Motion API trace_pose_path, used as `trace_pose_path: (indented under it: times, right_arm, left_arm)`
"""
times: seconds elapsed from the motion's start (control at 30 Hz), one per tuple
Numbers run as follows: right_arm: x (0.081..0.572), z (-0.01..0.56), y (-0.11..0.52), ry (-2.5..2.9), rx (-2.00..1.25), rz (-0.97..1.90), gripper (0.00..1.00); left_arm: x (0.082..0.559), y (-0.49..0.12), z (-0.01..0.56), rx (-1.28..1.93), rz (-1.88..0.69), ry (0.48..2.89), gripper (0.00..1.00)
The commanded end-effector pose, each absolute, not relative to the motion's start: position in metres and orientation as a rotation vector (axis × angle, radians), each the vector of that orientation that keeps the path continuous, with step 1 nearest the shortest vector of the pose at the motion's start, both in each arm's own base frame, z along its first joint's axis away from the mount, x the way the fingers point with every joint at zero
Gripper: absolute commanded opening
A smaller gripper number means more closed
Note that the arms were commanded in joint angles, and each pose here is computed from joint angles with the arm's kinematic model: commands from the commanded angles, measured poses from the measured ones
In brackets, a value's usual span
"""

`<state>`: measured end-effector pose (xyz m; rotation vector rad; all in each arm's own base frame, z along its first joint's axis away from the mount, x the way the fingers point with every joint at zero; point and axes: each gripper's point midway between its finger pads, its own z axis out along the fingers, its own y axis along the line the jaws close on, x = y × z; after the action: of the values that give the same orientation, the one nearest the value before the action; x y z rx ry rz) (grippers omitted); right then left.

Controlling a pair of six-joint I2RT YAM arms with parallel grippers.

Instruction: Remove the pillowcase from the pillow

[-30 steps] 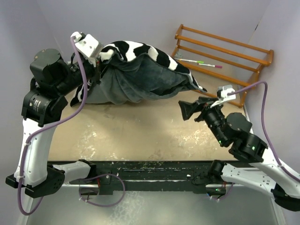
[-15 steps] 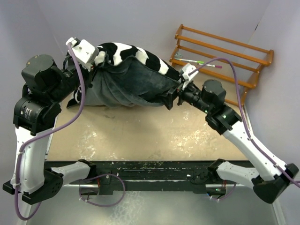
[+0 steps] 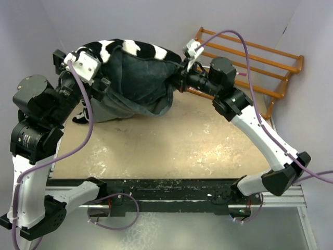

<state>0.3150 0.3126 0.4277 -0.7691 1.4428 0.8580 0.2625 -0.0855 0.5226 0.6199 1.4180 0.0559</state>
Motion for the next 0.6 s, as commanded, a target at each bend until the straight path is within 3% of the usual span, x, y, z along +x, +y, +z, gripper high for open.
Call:
trace_pose_path:
  times: [0.0, 0.17, 0.3, 0.43, 0.57]
  right_arm:
    - [0.307, 0.549, 0.308, 1.257, -0.502, 0.759, 0.0]
    - [0.354, 0.559, 0.287, 1.464, -0.235, 0.48, 0.0]
    - [0.36, 0.546, 0.308, 1.496, -0.228, 0.391, 0.0]
    - [0.345, 0.544, 0.343, 1.468, -0.262, 0.469, 0.0]
    - [0.329, 0.551, 0.378, 1.451, -0.288, 0.594, 0.0]
  left_arm:
    - [0.246, -0.072, 0.609, 0.512, 0.138, 1.108, 0.99]
    - [0.181, -0.03, 0.706, 0.309, 0.24, 0.776, 0.99]
    - [0.141, -0.016, 0.732, 0.238, 0.226, 0.619, 1.0]
    - [0.157, -0.076, 0.685, 0.591, 0.115, 0.71, 1.0]
    - [0.192, -0.147, 0.548, 1.145, -0.125, 1.043, 0.99]
